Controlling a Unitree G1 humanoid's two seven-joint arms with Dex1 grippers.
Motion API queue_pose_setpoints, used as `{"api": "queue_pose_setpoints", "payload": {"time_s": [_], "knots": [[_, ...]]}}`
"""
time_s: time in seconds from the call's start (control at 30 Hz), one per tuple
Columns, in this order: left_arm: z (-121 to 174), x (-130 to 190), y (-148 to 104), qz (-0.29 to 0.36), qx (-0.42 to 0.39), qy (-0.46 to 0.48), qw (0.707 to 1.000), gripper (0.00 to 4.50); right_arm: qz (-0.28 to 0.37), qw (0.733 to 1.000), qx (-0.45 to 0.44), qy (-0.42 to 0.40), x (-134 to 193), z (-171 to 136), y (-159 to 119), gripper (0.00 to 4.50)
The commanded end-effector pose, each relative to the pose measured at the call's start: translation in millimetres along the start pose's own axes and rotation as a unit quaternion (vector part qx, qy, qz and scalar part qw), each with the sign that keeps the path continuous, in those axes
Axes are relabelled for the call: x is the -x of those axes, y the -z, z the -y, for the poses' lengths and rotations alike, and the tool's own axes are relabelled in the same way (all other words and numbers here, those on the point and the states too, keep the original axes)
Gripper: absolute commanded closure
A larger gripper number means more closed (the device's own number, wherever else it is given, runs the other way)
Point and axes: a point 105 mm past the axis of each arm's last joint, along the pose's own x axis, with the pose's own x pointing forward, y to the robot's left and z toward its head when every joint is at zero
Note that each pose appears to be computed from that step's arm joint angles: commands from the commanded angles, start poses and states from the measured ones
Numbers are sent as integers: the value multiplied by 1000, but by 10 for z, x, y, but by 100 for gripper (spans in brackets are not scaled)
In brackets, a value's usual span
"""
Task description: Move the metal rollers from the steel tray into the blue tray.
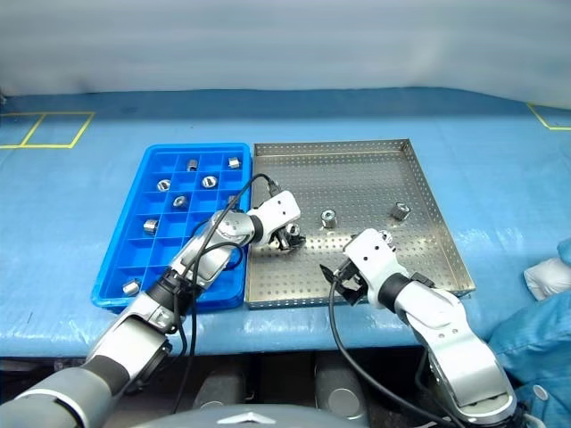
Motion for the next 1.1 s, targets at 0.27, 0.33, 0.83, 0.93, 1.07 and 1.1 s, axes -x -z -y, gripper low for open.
{"api": "queue_pose_setpoints", "payload": {"time_s": [0.27,0.33,0.83,0.93,1.07,1.1], "knots": [[67,-30,-27,3,4,17,1000,187,24,1000,18,5,-15,14,-125,0],[58,-22,-37,7,9,16,1000,211,24,1000,18,5,-22,16,-125,0],[61,247,-452,124,77,43,988,262,29,999,14,-17,-182,-3,-132,0],[9,424,-514,144,73,28,986,262,38,998,6,-48,-229,-51,-155,0],[-66,669,-551,158,61,-12,985,262,69,993,-7,-91,-263,-120,-248,0],[-88,741,-544,158,58,-27,985,262,86,990,-15,-108,-262,-150,-299,0]]}}
